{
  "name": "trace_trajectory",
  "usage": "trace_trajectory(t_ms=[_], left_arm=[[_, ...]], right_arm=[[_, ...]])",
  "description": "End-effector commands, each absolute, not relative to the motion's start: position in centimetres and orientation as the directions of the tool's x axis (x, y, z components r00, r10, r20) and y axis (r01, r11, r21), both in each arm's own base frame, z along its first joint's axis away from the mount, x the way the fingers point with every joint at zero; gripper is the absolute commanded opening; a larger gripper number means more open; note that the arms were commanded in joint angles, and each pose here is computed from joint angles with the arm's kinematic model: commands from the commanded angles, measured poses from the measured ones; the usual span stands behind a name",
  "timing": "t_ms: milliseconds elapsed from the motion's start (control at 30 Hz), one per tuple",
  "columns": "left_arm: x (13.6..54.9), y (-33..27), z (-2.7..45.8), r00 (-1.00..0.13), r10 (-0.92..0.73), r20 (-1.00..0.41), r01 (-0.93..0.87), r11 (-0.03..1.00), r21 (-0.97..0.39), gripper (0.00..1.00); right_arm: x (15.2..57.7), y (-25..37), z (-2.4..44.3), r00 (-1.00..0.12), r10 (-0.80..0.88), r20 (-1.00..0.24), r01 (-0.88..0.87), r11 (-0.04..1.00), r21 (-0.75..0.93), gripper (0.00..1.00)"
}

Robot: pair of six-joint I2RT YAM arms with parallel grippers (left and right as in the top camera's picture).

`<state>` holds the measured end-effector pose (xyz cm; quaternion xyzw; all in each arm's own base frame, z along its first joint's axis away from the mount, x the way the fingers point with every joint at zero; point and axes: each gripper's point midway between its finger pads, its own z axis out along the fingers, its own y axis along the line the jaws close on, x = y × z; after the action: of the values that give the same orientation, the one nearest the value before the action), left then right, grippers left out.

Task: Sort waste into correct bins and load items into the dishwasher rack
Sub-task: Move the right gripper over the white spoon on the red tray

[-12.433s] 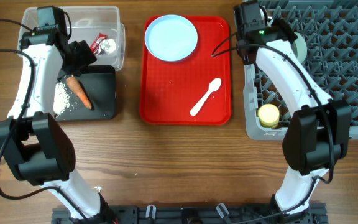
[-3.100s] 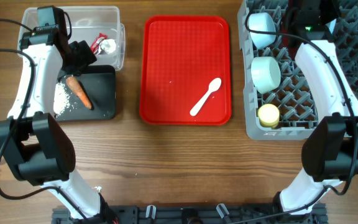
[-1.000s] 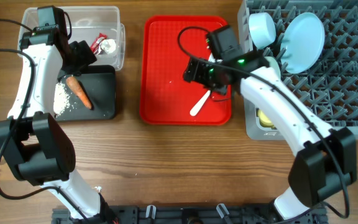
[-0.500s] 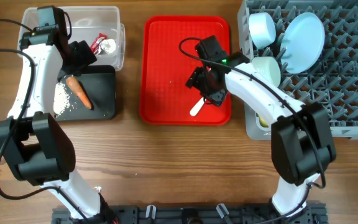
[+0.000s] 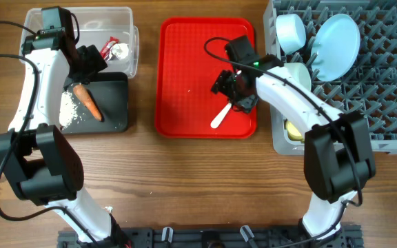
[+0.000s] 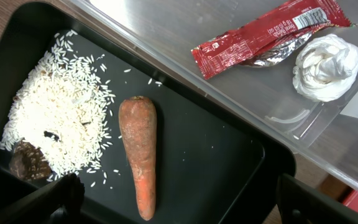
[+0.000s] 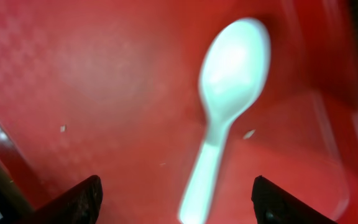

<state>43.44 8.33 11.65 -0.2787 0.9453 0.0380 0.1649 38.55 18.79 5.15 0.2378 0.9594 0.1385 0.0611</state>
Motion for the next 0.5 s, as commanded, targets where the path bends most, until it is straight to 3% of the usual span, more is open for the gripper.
trace_trajectory(t_ms=[0,167,467], left_arm=[[43.7,8.2,12.8,-0.776,-0.52,-0.357,-0.543,0.839,-0.041,1.0],[43.7,8.2,12.8,-0.776,-0.52,-0.357,-0.543,0.839,-0.041,1.0],[43.7,8.2,12.8,-0.777,-0.52,-0.356,-0.543,0.839,-0.04,1.0]], right_arm=[[39.0,16.5,3.5,-0.906,0.421,-0.046,0.397,0.882,0.254,0.74],[39.3,17.5,1.6,-0.932,0.362,-0.035,0.34,0.901,0.271,0.56],[38.1,18.8,1.1,-0.961,0.276,-0.034,0.26,0.934,0.244,0.57]])
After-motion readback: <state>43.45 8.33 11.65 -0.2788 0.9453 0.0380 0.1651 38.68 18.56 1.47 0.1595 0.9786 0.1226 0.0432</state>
